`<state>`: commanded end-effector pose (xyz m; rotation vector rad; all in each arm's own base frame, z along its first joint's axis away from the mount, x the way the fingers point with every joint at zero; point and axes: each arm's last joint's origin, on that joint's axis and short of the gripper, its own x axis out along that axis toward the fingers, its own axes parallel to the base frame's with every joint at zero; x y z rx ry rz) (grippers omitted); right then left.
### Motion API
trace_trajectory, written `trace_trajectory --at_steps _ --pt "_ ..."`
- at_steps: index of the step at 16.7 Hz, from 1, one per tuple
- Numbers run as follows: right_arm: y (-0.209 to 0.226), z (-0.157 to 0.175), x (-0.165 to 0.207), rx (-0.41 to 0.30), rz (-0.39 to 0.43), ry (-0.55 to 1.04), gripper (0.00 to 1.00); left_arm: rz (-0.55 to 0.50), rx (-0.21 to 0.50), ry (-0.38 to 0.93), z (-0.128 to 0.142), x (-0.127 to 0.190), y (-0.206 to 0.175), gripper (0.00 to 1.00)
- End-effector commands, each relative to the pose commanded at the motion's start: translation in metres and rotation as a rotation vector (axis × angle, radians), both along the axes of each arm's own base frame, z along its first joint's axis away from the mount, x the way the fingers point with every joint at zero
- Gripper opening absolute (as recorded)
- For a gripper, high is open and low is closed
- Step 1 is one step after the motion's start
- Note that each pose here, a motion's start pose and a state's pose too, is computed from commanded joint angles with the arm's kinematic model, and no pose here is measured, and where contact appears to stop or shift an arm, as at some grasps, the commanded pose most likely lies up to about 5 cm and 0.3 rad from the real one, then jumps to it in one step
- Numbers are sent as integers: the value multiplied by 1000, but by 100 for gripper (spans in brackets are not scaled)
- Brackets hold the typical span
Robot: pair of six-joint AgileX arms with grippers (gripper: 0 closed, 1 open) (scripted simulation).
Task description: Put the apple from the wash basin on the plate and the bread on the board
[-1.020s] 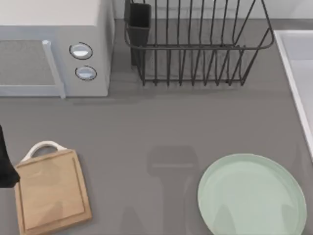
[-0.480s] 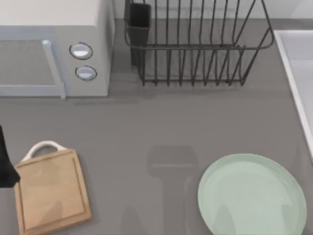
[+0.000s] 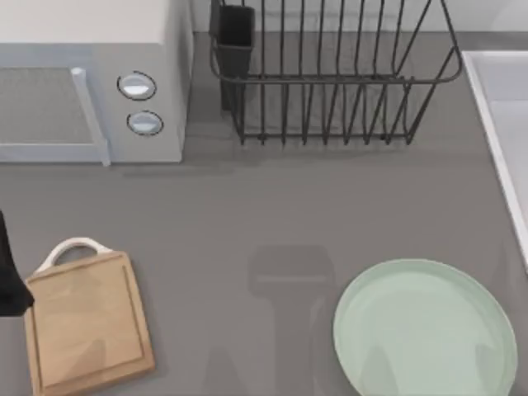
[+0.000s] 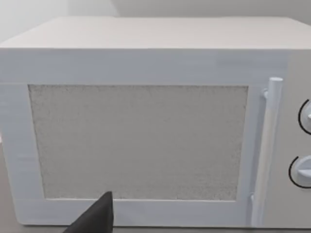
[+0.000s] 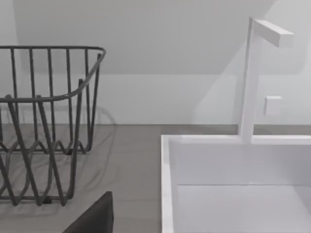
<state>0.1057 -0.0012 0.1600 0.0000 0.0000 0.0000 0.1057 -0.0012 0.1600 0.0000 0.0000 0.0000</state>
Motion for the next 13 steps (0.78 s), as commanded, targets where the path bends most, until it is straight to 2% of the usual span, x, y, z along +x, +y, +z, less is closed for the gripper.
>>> trace_trajectory --at_steps 3,6,10,13 --pt "-1 5 0 -7 -7 22 100 0 0 0 0 0 0 100" --pt "-4 25 4 -32 -33 114 100 0 0 0 0 0 0 100" --pt "-12 62 25 -76 -80 346 100 0 0 0 0 0 0 100" --pt "-24 86 61 -101 -106 577 100 0 0 0 0 0 0 100"
